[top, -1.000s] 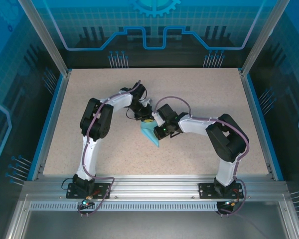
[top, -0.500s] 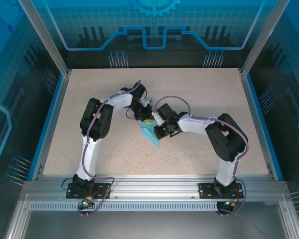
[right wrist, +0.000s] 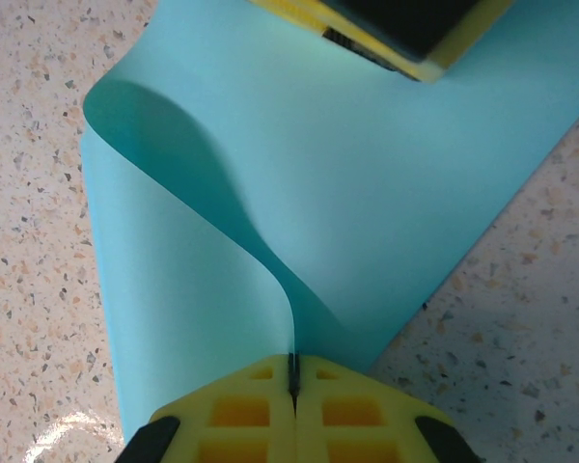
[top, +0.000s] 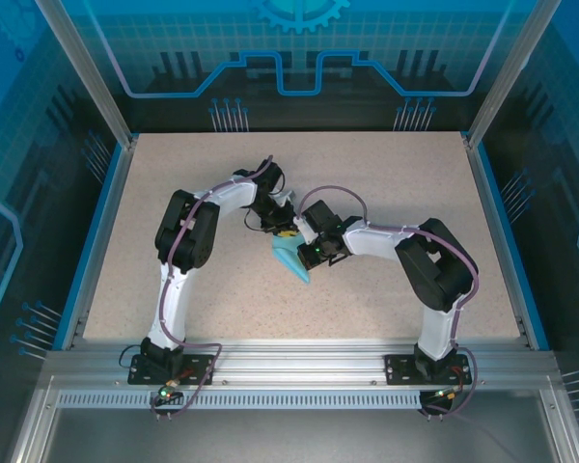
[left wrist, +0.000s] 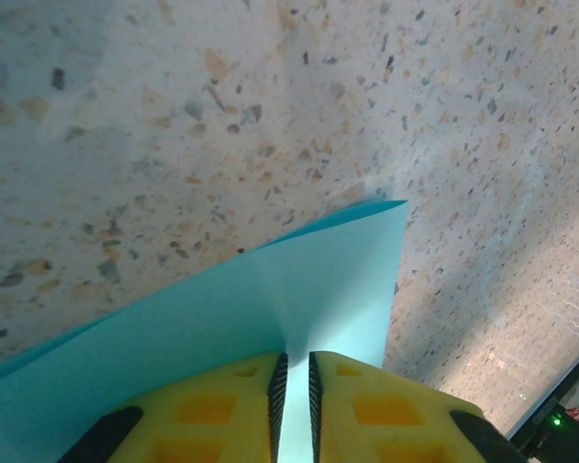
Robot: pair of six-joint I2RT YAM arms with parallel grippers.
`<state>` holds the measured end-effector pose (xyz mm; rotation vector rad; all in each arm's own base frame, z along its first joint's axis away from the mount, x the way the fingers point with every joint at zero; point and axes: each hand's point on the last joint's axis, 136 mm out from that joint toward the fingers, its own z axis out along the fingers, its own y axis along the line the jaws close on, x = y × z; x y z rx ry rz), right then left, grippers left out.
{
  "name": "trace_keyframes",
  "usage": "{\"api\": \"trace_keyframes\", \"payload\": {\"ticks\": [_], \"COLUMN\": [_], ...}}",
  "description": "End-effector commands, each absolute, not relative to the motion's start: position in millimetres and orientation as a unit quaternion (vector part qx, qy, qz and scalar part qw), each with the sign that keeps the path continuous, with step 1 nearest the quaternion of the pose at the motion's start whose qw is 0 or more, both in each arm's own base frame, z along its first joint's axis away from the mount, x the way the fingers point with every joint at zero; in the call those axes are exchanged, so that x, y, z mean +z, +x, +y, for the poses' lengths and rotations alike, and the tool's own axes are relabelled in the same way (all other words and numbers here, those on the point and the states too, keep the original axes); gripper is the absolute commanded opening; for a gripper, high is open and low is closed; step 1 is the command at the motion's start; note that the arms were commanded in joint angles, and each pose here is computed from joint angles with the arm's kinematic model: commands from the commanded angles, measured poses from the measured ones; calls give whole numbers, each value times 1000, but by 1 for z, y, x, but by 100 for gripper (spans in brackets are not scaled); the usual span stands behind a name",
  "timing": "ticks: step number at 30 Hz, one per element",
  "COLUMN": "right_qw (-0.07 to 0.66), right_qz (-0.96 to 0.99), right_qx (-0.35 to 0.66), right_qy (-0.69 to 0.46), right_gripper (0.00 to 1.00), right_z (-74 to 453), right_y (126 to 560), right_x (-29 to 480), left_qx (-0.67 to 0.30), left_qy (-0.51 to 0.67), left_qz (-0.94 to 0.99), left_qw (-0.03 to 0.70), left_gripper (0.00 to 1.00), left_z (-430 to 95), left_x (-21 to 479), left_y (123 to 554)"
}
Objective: Fold a paper plane with a square sheet of paper (fold left side to right side)
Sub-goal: Third fold the triangle at the center of the table.
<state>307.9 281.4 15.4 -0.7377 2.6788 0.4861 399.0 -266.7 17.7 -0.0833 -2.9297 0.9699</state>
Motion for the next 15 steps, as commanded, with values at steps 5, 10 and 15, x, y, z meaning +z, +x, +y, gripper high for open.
{"api": "trace_keyframes", "payload": {"ticks": [5,10,15], "right_qw": [115,109,108], "right_qz": [945,945,945], "right_qx": [157,156,157], "right_qy": [-261,-264,-267], "right_gripper": [0,0,0], "right_z": [271,270,272], "right_y": [288,284,282], "right_x": [-8,-10,-10], "left_qx": [294,296,289], "left_qy": [-43,-33,-3], "left_qz": [-955,-954,-956], "left_qw": [28,-4,-39], "left_gripper": [29,39,41], "left_z": [-265,-254,-223], "left_x": [26,54,77], "left_y": [400,419,428]}}
